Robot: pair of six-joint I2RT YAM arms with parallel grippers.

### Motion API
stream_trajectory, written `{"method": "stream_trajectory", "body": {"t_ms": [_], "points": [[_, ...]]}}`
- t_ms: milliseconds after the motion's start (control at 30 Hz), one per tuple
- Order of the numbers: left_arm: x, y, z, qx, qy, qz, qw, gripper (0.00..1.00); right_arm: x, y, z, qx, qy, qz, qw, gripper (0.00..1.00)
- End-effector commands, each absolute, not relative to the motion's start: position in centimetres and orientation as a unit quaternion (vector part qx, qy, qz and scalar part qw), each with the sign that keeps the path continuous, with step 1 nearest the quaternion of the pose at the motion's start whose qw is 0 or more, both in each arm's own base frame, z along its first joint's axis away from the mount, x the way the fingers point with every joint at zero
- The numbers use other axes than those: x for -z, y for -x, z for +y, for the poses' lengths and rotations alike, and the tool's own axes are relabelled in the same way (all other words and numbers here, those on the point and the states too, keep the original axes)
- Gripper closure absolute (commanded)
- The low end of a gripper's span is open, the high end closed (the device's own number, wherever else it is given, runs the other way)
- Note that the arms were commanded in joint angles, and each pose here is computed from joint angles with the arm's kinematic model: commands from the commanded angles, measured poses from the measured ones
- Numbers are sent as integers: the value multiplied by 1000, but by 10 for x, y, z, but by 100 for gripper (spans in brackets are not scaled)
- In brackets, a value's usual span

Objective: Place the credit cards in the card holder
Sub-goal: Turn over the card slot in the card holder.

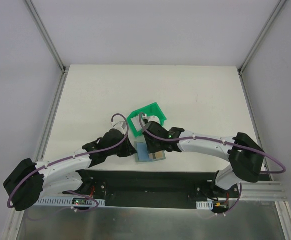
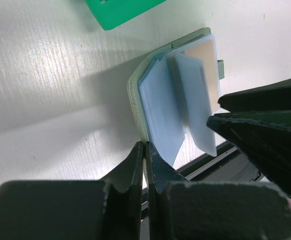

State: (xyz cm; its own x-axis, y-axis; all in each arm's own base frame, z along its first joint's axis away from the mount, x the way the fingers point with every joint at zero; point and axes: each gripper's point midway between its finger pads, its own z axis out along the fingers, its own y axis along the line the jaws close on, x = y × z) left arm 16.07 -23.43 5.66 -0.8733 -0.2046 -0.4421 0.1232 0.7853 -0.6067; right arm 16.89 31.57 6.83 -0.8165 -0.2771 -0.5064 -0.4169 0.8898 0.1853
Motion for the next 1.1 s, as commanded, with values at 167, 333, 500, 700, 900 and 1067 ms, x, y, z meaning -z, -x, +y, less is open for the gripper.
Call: {"method": "stream_trajectory", "body": {"t_ms": [167,333,500,700,900,1067], "points": [[-55,-162,-233,323,25,912,251,100,-84,-173,288,-110,171,942,268,72],[-54,-162,-232,321,22,913,250,100,-74,-173,269,-72,150,951,261,70],[-47,-160,-228,312,26,917,248,100,-85,-179,265,-65,144,948,277,63],[-34,-158,-222,294,33,924,240,100,-108,-189,274,-104,140,937,302,59],[-28,-158,-218,284,37,928,239,100,-136,-203,298,-192,155,917,315,53],[-24,-157,-218,279,44,931,233,100,-155,-225,307,-224,155,907,323,49]]}}
